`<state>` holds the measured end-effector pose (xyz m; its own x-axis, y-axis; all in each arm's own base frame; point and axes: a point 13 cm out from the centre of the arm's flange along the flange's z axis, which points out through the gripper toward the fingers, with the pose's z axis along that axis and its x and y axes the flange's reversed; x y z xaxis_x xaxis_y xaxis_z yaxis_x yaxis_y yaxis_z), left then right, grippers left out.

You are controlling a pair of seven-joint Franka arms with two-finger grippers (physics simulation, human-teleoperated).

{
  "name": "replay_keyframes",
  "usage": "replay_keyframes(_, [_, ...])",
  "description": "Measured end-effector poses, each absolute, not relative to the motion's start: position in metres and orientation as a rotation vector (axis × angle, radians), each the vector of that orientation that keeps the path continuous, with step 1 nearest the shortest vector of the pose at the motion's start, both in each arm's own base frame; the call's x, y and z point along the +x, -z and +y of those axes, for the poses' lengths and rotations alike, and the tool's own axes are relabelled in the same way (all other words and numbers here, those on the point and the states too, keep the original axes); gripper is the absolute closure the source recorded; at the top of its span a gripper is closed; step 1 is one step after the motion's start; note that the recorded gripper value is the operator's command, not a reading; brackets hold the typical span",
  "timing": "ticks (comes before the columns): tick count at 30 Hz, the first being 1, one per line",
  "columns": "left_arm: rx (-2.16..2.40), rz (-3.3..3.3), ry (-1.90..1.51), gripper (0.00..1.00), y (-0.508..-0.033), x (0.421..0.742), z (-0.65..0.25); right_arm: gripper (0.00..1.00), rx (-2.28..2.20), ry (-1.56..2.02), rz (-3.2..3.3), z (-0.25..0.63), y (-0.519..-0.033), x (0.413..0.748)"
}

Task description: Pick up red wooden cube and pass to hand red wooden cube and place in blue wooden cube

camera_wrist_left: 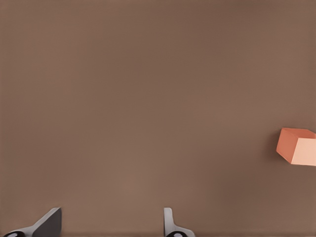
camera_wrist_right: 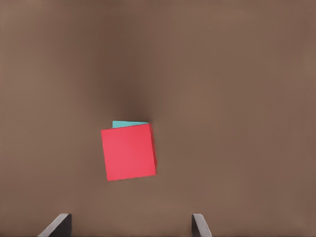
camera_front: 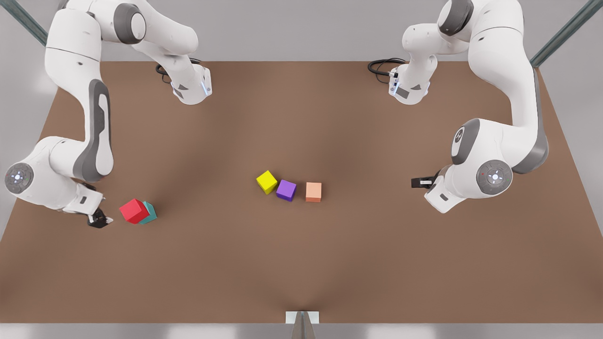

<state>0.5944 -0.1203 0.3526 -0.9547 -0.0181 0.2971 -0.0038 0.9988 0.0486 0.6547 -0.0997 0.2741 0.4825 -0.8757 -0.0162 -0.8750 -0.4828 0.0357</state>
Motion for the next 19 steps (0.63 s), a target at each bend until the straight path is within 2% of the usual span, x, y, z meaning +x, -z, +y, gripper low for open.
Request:
replay_keyframes(3, [0.017, -2.839, 0.069, 0.00, -0.353, 0.594, -0.120, 0.00, 2.533, 0.135, -1.722, 0.001, -0.305, 0.652])
replay_keyframes(7, [0.018, -2.838, 0.069, 0.00, -0.353, 0.594, -0.120, 0.00, 2.211, -0.007, -2.001, 0.047, -0.375, 0.653])
replay_keyframes(10, [0.019, -2.838, 0.069, 0.00, -0.353, 0.594, -0.120, 0.00, 1.967, -0.092, -2.218, 0.046, -0.443, 0.620])
replay_keyframes(14, [0.029, -2.837, 0.065, 0.00, -0.353, 0.595, -0.116, 0.00, 1.542, -0.026, -2.474, 0.005, -0.456, 0.559])
replay_keyframes(19, [0.034, -2.837, 0.063, 0.00, -0.353, 0.595, -0.115, 0.00, 1.200, -0.042, -2.647, 0.011, -0.458, 0.542])
